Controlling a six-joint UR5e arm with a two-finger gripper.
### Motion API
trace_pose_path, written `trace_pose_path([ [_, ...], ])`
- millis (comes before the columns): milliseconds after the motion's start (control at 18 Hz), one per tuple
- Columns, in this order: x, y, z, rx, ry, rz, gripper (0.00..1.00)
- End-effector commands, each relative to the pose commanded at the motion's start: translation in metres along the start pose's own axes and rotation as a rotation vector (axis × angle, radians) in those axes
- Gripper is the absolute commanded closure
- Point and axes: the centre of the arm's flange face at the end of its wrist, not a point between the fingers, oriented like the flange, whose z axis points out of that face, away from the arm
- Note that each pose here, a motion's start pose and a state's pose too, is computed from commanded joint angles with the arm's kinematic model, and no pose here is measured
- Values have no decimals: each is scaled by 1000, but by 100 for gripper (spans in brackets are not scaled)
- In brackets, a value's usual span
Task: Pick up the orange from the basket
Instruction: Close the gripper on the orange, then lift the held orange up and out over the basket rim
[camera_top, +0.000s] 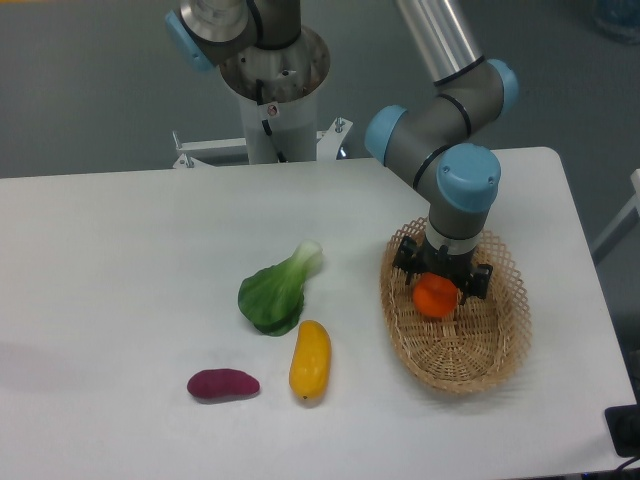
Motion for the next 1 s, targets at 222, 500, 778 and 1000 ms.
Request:
trace_pose_path([
  [222,-2,-1,-4,9,-14,-1,45],
  [500,-14,-8,-25,32,-56,2,47],
  [778,-35,-42,-90,94,-162,33,47],
  [1000,-28,-63,-132,209,-155,-27,47],
])
